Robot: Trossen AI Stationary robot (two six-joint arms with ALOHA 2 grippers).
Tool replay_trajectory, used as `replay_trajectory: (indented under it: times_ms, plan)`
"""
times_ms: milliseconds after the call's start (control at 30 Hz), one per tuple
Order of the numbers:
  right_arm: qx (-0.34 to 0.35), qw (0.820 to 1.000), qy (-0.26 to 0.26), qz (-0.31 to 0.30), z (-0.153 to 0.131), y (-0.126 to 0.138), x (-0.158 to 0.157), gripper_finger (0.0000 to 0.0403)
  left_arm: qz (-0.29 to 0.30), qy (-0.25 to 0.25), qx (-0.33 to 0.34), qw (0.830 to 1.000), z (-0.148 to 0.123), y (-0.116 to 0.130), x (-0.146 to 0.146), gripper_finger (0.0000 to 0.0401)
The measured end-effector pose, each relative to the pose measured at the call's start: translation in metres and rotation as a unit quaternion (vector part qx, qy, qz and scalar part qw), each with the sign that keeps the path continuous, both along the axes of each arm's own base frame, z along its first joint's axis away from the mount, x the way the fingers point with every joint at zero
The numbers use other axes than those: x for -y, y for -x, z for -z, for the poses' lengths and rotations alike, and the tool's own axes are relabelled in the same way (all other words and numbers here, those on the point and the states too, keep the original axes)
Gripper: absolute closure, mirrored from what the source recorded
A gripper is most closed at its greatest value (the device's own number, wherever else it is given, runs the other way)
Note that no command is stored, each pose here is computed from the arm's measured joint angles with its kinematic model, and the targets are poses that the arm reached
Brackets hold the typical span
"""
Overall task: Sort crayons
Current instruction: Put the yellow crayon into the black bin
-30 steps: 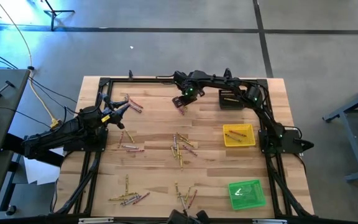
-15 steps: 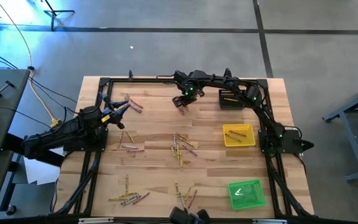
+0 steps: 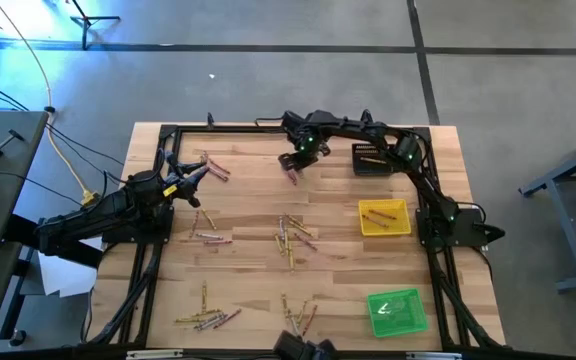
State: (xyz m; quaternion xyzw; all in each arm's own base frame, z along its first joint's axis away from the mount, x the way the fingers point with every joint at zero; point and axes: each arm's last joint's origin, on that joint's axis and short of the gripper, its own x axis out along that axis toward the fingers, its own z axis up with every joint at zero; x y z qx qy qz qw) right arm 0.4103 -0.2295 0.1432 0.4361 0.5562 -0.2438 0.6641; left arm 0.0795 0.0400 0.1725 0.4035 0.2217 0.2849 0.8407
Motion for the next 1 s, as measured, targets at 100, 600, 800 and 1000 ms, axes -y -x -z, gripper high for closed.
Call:
replay_trajectory:
  times_ms: [100,600,800,1000]
  plan:
    - [-0.005,1.0,-0.009,-0.012,0.0,0.001,-0.003,0.0318,0.0,0.0,0.0,1.0,0.0,0.0,0.0,0.0324]
    - [-0.036,0.999,-0.031,-0.026,0.001,0.006,-0.01,0.0318,0.0,0.0,0.0,1.0,0.0,0.0,0.0,0.0324]
    - [-0.03,0.999,-0.025,-0.026,0.001,0.004,-0.01,0.0318,0.0,0.0,0.0,1.0,0.0,0.0,0.0,0.0324]
    - [-0.023,0.999,-0.02,-0.032,0.001,0.0,-0.014,0.0318,0.0,0.0,0.0,1.0,0.0,0.0,0.0,0.0324]
